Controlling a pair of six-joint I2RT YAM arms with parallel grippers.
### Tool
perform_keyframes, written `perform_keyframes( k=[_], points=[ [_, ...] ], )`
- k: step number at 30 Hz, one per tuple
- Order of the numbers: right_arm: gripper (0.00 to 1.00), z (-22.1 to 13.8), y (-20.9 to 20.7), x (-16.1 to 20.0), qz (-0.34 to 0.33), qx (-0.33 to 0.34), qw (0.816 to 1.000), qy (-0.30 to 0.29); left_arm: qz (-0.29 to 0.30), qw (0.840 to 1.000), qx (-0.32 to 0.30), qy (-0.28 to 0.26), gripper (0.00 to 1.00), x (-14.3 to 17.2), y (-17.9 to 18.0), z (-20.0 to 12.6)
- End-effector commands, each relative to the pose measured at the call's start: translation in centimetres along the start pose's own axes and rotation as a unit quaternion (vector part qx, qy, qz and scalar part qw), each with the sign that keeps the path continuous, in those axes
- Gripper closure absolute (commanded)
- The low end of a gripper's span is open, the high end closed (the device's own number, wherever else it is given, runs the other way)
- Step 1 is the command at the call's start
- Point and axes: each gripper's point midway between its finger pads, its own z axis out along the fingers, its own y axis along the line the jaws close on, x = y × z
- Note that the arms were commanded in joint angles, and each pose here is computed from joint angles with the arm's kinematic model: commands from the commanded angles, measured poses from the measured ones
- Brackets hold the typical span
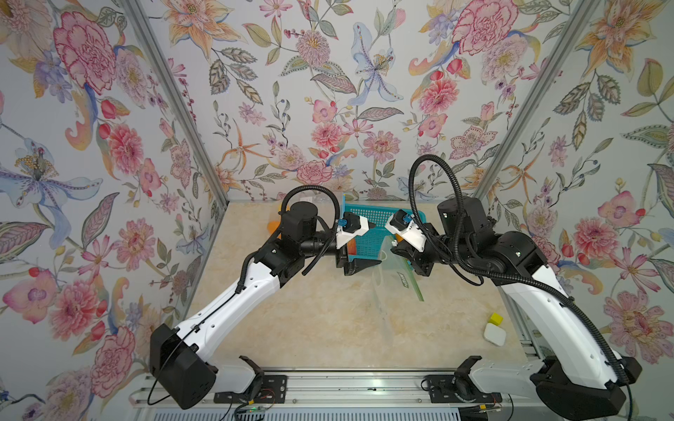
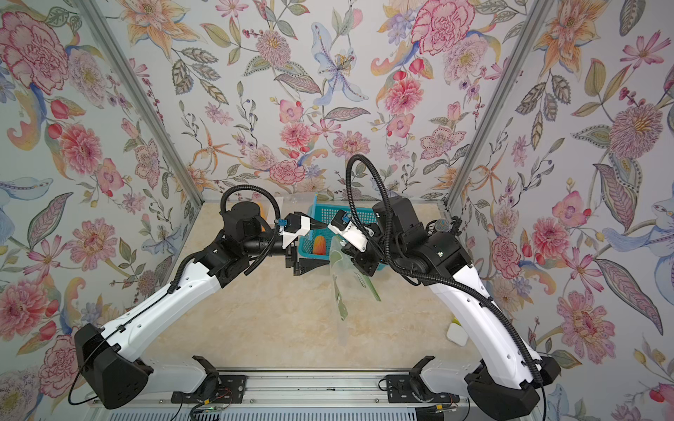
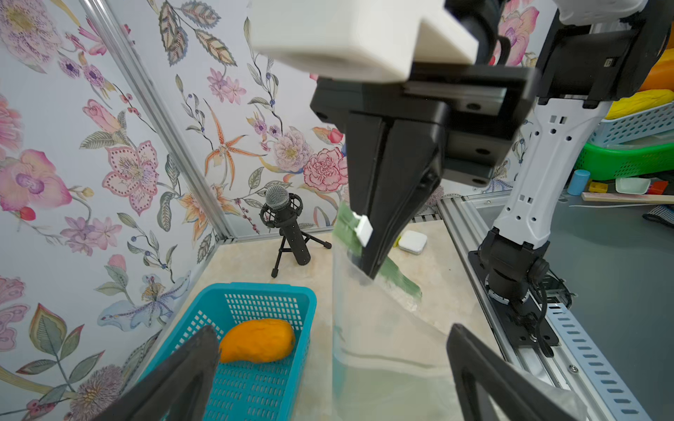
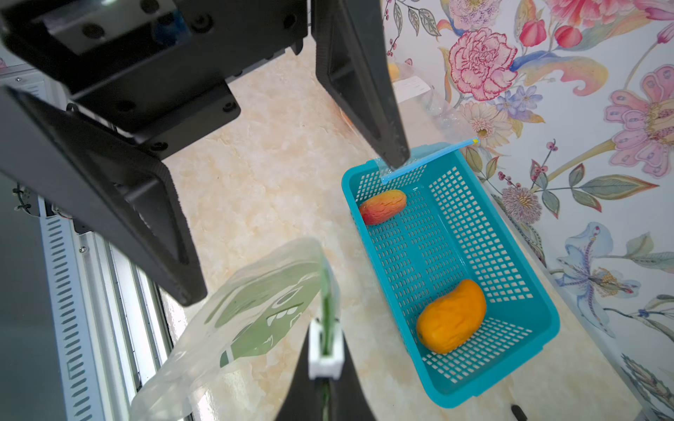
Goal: Place the mango in a zip-top bag and seal the zipper
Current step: Pick up the zipper food storage bag at the center of the board.
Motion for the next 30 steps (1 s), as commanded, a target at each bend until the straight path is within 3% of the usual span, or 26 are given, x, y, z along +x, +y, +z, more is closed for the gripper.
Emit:
perform_keyframes(
  k=[1,6,11,17,19,23,27,28,30],
  points=[
    [1.0,0.2,-0.2,1.0,-0.002,0.01,1.0,0.021,-0.009,0.999,-0.012,-0.031,0.01,-1.8,-0.2,-0.7],
    [1.0,0.6,-0.6,1.2,0.003,0.017,0.999,0.029,-0.046,0.997,-0.026,-0.049,0.01,-1.9,0.9,-0.1],
    [1.0,1.1,-1.0,1.6,0.008,0.025,0.999,0.04,-0.043,0.997,-0.016,-0.062,0.01,-2.7,0.7,0.7],
    [1.0,1.0,-0.5,0.9,0.009,0.012,1.0,0.024,-0.065,0.997,-0.023,-0.035,0.03,-0.2,1.5,1.9],
    [1.0,1.2,-0.4,0.9,0.012,0.007,1.0,0.022,-0.072,0.997,-0.02,-0.028,0.15,0.6,1.7,2.3],
    [1.0,1.5,-0.1,1.5,0.02,0.002,0.999,0.025,-0.074,0.997,-0.028,-0.023,0.66,1.1,2.2,2.6],
    [0.98,1.2,0.4,1.8,0.027,-0.005,1.0,0.014,-0.064,0.997,-0.033,-0.023,1.0,1.2,2.3,2.2],
    [0.93,0.9,0.6,1.7,0.029,-0.008,1.0,0.007,-0.062,0.997,-0.033,-0.027,1.0,1.2,2.4,2.1],
    [0.63,0.2,1.0,1.7,0.034,-0.014,0.999,-0.011,-0.06,0.997,-0.031,-0.037,1.0,0.9,2.5,1.5]
  ],
)
